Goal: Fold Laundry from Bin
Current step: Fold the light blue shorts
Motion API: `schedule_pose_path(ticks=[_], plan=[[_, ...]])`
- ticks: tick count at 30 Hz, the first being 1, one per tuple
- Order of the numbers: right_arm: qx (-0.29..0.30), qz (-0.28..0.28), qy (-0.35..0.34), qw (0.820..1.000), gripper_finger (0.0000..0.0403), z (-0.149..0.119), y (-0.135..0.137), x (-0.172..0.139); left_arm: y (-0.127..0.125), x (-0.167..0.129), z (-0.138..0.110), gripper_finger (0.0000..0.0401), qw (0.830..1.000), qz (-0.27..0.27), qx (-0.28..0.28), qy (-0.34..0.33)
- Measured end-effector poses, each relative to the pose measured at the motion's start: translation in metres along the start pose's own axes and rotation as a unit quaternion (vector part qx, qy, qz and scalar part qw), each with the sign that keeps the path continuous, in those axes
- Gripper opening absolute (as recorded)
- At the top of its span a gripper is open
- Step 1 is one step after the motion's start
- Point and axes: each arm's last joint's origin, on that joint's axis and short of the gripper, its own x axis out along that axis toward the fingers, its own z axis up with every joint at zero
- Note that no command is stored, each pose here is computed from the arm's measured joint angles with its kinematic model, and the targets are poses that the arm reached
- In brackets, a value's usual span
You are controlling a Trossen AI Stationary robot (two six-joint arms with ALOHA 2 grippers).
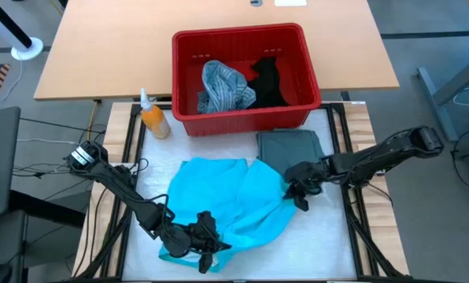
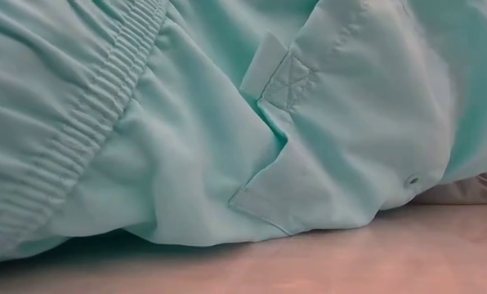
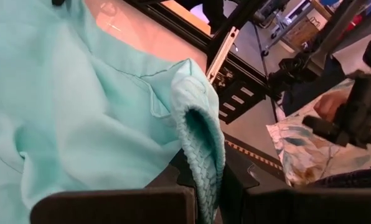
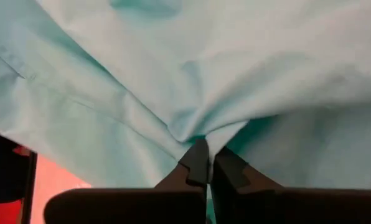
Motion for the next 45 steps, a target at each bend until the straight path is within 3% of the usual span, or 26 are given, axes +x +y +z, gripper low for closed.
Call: schedule_pose_path(ticks=[8, 16, 25, 30, 36, 42, 45], plan=[[0.031, -0.022, -0.026, 0.999, 0.0022, -0.004, -0.007, -0.046, -0.005, -0.003, -0.005, 0.0012, 1.0, -0.002, -0.012, -0.001], [0.113, -0.036, -0.086, 0.989, 0.0022, -0.016, -0.018, -0.086, -0.005, 0.016, -0.023, 0.0012, 0.999, -0.011, -0.028, -0.031], [0.165, -0.065, -0.058, 0.982, 0.0022, -0.037, -0.026, -0.101, -0.011, 0.021, -0.016, 0.001, 0.998, 0.0, -0.004, -0.067], [0.161, -0.072, -0.056, 0.983, 0.0028, -0.037, -0.027, -0.1, -0.016, 0.022, -0.01, 0.0005, 0.998, 0.015, 0.014, -0.056], [0.1, -0.101, -0.062, 0.988, 0.0076, -0.037, -0.028, -0.101, -0.013, 0.026, -0.003, 0.0004, 0.999, 0.013, 0.011, -0.047], [0.102, -0.103, -0.07, 0.987, 0.0145, -0.035, -0.028, -0.101, -0.011, 0.028, -0.002, 0.0003, 0.999, 0.016, 0.009, -0.046], [0.107, -0.076, -0.093, 0.987, 0.0183, -0.03, -0.025, -0.101, -0.01, 0.028, -0.002, 0.0003, 0.999, 0.016, 0.009, -0.046]])
